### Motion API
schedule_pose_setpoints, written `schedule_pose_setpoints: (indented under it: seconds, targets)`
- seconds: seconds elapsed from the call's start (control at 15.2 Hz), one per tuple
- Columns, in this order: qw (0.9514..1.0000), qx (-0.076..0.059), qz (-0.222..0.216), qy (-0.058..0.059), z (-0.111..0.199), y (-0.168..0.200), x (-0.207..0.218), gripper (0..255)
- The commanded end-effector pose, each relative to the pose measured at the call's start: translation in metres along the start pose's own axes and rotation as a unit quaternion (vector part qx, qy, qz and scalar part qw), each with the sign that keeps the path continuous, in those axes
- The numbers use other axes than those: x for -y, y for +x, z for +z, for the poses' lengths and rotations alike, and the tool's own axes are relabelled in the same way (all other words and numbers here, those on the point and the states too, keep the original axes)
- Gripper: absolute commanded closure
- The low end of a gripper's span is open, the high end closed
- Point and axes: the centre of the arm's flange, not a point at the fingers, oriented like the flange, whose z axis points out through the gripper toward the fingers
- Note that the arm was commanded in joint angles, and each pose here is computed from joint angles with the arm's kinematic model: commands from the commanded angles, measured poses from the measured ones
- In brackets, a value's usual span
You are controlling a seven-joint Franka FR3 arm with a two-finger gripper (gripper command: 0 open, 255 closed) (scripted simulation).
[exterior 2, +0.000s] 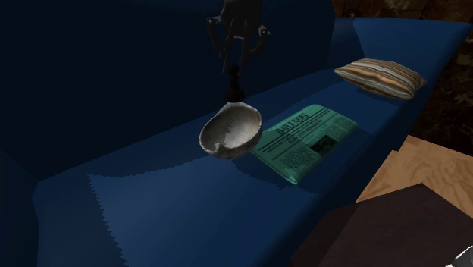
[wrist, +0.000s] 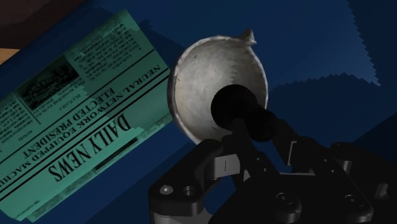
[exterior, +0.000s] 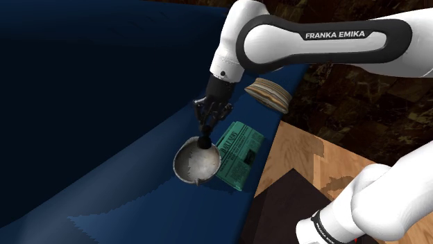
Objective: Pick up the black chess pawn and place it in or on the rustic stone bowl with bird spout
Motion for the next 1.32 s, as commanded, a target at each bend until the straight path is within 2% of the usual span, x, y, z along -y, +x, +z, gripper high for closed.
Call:
schedule_pose_setpoints:
  seconds: [0.0, 0.4, 0.92, 0.99, 1.25]
  targets:
    - [1.0000, 0.000, 0.000, 0.000, 0.011, 0.001, -0.003, 255]
    - [1.0000, 0.000, 0.000, 0.000, 0.042, 0.005, -0.008, 255]
    - [1.0000, 0.000, 0.000, 0.000, 0.044, 0.005, -0.009, 255]
    - [1.0000, 0.000, 0.000, 0.000, 0.044, 0.005, -0.009, 0]
    - [1.0000, 0.000, 0.000, 0.000, 0.044, 0.005, -0.009, 0]
